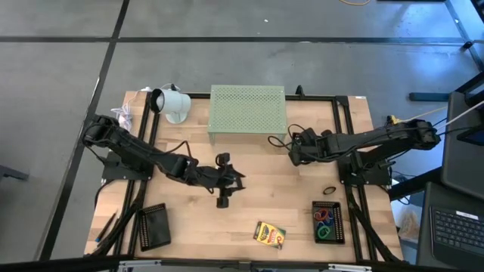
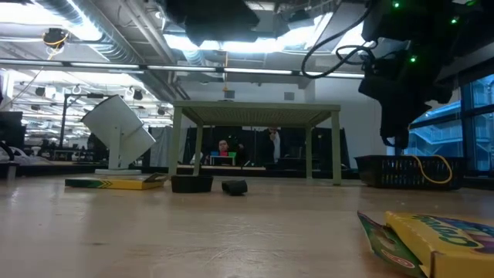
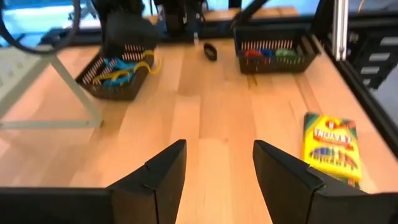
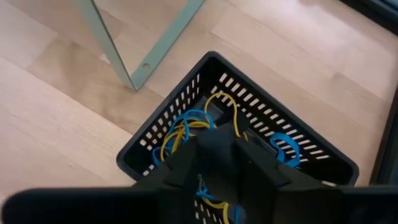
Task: Pick & Place Office Desk Supplies
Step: Put the black rubber band into the top right black bin
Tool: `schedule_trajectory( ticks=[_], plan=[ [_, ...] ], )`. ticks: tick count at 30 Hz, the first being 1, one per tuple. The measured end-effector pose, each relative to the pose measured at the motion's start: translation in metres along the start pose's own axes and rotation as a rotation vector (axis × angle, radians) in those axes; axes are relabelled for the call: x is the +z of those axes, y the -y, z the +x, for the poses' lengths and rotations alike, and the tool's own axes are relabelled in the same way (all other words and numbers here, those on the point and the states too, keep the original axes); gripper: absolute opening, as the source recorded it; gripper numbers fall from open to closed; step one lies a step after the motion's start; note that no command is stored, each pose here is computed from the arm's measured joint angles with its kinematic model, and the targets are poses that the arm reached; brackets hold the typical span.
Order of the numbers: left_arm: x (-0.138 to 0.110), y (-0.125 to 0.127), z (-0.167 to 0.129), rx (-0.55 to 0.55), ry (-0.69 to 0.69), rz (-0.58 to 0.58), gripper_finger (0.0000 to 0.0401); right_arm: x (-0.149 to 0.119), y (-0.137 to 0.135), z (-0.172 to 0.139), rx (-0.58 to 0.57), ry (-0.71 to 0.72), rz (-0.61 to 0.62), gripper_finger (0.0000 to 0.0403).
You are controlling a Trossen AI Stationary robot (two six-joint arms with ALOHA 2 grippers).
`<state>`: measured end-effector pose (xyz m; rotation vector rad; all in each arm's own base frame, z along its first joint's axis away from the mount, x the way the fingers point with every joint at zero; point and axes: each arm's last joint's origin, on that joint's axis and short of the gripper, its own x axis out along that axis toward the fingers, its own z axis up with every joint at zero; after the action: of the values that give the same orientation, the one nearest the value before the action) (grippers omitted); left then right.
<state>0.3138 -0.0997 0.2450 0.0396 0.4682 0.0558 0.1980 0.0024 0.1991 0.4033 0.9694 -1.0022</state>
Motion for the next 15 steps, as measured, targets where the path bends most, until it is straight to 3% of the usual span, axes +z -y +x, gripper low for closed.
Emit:
schedule_trajectory(
  ticks=[9, 15],
  plan=[
    [-0.016, 0.004, 0.009, 0.010, -0.106, 0.027, 0.0177, 0.001, 0.001, 0.000, -0.023, 0.040, 0.002, 0.0211],
    [-0.037, 0.007, 0.027, 0.058, -0.200, 0.067, 0.0185, 0.001, 0.000, 0.000, -0.009, 0.025, 0.007, 0.0251]
  ],
)
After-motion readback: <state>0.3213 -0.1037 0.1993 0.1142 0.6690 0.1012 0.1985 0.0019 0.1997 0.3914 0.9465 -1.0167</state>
